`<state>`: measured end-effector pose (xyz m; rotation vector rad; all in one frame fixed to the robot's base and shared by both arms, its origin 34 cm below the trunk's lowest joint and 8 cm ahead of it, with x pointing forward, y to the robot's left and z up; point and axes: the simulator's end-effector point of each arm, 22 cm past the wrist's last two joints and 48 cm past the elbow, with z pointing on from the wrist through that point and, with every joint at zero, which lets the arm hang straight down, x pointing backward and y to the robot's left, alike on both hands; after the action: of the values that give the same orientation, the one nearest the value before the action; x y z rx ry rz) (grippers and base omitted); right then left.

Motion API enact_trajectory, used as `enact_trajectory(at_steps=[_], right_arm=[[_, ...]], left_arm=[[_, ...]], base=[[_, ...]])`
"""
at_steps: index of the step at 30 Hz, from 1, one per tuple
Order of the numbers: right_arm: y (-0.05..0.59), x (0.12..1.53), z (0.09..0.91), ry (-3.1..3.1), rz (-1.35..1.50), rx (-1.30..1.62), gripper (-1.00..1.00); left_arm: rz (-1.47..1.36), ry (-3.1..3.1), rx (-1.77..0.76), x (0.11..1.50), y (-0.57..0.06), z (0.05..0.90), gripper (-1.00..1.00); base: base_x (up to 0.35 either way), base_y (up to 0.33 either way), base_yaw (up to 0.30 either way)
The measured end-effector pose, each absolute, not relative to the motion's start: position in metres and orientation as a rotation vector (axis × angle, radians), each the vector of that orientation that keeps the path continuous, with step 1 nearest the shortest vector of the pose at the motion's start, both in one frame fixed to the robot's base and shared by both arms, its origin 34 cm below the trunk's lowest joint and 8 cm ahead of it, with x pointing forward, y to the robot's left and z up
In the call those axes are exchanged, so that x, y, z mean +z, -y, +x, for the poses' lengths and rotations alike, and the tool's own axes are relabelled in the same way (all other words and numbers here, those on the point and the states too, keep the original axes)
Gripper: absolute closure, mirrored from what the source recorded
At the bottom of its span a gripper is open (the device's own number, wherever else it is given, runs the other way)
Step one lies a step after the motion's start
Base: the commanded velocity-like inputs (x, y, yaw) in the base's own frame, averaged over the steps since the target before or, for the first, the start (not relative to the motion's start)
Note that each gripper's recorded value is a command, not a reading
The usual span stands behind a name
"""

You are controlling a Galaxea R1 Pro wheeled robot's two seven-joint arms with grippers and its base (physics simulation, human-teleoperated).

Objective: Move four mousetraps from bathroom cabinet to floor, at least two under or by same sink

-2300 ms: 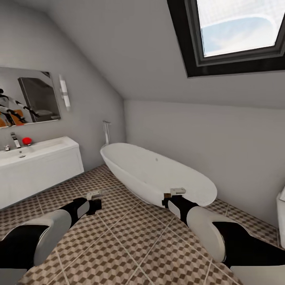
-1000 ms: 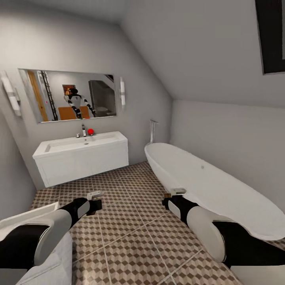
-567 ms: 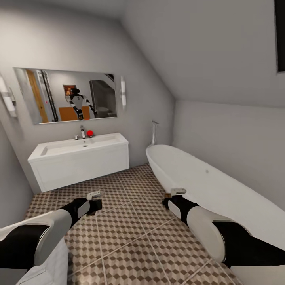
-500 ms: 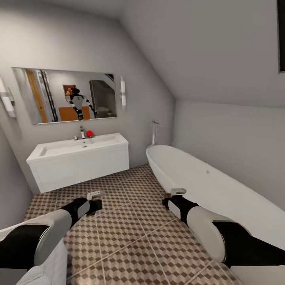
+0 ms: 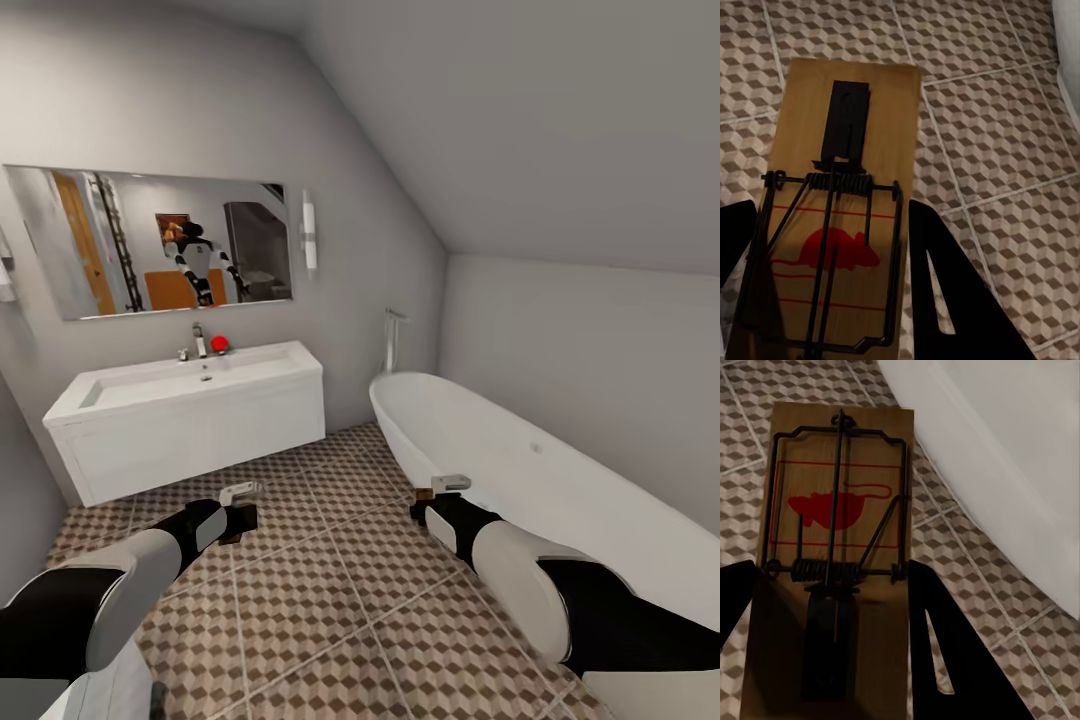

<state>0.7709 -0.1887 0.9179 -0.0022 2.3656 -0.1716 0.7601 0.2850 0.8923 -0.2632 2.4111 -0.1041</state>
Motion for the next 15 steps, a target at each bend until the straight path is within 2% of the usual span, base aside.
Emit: enact_trajectory(at_steps=[5,15], right_arm=[[0.1904,0.9178,0.7713,-2.365,-0.004,-0.171,1.0],[0.1924,0.9177,0.7715,-2.366,-0.002,-0.172,1.0]], left_arm=[[-0.263,-2.411,-0.103,0.8924,-0.2853,0.7601,1.0],[-0.262,-2.407,-0.103,0.893,-0.2853,0.7607,1.0]], base=[[0.321,0.0,0.211],[0.319,0.0,0.269]])
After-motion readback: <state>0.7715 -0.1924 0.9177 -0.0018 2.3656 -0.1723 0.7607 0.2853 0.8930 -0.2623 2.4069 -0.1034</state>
